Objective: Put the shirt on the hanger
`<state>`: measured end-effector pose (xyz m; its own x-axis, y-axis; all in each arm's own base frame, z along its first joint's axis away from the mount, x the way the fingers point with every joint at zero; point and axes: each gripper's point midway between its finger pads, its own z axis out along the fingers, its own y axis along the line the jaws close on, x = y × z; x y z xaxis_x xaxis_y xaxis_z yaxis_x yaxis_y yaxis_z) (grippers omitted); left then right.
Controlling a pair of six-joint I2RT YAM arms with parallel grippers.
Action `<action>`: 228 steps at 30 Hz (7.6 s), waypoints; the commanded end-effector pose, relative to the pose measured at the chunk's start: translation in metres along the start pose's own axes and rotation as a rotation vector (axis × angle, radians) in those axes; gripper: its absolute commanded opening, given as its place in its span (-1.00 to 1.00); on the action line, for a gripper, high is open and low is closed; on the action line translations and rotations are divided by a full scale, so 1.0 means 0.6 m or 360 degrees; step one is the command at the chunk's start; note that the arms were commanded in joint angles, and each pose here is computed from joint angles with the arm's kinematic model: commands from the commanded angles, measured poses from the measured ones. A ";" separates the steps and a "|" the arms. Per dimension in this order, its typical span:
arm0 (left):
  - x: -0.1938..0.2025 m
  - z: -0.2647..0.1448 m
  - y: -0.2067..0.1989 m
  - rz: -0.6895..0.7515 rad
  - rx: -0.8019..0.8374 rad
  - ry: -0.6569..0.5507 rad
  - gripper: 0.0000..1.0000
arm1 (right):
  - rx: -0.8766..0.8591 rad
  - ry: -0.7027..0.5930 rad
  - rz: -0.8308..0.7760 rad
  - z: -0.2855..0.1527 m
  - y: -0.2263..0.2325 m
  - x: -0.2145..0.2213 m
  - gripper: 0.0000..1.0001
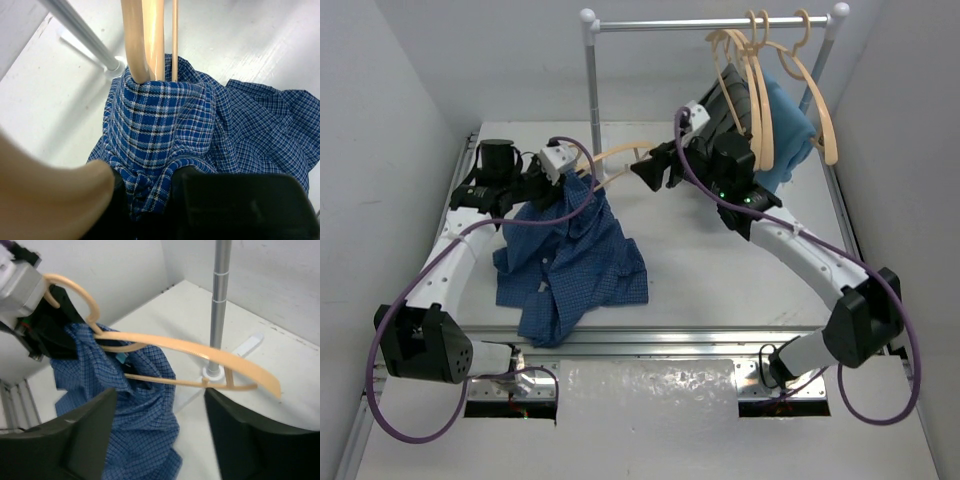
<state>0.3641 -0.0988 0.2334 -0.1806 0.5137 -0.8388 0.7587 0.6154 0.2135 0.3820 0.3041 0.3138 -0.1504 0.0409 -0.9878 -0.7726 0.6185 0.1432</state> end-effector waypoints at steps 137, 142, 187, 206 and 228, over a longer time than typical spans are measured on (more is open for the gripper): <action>0.020 0.001 -0.046 0.0317 0.0200 -0.0041 -1.00 | -0.0513 0.0373 -0.0243 -0.078 0.142 0.136 0.24; 0.023 -0.005 -0.071 0.0346 0.0323 -0.0046 -1.00 | -0.0630 0.0160 -0.0323 -0.088 0.166 0.058 -0.08; -0.050 -0.019 -0.106 0.0397 0.0544 -0.0336 -1.00 | -0.0983 0.0546 -0.0402 0.047 0.151 0.184 -0.27; -0.007 -0.060 -0.065 0.0368 0.0670 -0.0269 -0.31 | -0.0636 0.0516 -0.0432 -0.032 0.105 0.174 -1.00; 0.197 -0.033 0.081 0.0231 0.0050 0.0380 -1.00 | -0.0612 0.0523 -0.0375 -0.086 0.090 0.095 -1.00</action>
<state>0.3465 -0.0282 0.1544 -0.1524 0.7010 -0.6967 0.8730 0.4260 0.2377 0.2987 0.2967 0.2384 -0.1453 -0.3882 -0.9100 -0.9622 0.2695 0.0387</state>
